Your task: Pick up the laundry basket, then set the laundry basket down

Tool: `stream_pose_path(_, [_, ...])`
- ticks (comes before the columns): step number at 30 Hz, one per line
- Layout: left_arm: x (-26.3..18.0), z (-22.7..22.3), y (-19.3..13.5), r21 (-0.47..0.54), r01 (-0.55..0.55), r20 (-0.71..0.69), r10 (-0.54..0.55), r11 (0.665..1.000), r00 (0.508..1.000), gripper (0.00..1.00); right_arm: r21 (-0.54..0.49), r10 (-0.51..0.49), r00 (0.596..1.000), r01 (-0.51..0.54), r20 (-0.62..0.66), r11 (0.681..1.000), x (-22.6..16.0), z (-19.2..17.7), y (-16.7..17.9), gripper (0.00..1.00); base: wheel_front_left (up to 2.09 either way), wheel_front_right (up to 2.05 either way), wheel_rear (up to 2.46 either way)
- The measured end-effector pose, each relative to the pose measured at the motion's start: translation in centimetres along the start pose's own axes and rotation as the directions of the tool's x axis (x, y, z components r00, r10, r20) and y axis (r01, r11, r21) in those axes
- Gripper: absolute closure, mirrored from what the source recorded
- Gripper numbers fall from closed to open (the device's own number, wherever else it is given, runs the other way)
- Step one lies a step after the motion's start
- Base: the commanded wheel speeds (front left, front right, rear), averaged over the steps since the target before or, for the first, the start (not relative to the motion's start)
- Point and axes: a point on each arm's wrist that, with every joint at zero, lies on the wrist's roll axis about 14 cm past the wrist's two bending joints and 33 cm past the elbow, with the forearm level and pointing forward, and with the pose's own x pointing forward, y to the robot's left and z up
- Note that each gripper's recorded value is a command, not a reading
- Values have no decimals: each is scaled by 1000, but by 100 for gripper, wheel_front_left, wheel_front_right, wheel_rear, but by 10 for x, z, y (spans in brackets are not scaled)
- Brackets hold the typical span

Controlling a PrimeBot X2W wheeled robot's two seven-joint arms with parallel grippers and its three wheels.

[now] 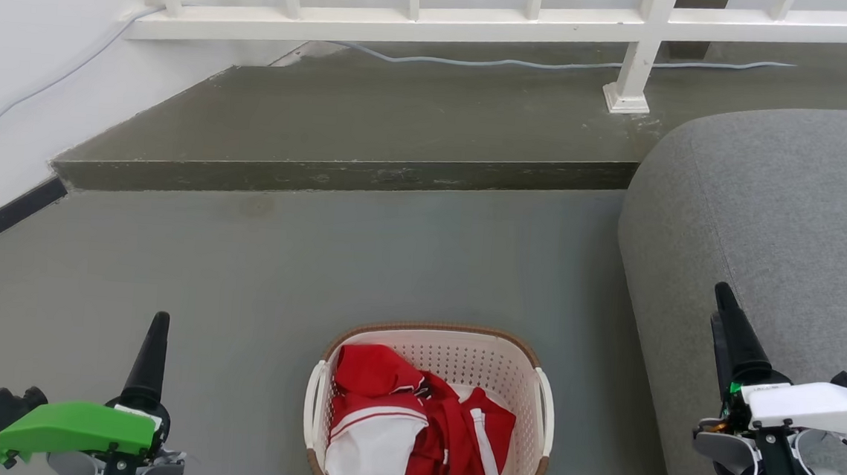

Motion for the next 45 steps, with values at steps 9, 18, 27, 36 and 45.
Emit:
stream_pose_path(9, [2, 3, -6, 160, 23, 5, -24, 987, 1000, 0, -146, 22, 999, -26, -25, 989, 2, -6, 5, 0, 0, 0, 0])
stream_pose_path(18, [3, 0, -16, 326, 56, -1, -59, 944, 998, 0, -345, 64, 995, -87, -77, 934, 5, -17, 16, 0, 0, 0, 0])
stream_pose_path(27, [4, -2, -22, 505, 70, -2, -80, 860, 997, 0, -503, 101, 990, -135, -94, 854, 7, -22, 25, 0, 0, 0, 0])
stream_pose_path(36, [6, -3, -36, 606, 99, 8, -130, 790, 991, 0, -614, 124, 988, -155, -93, 774, 9, -25, 31, 0, 0, 0, 0])
stream_pose_path(45, [5, -7, -45, 695, 121, 2, -171, 708, 985, 0, -701, 147, 984, -177, -103, 691, 8, -32, 36, 0, 0, 0, 0])
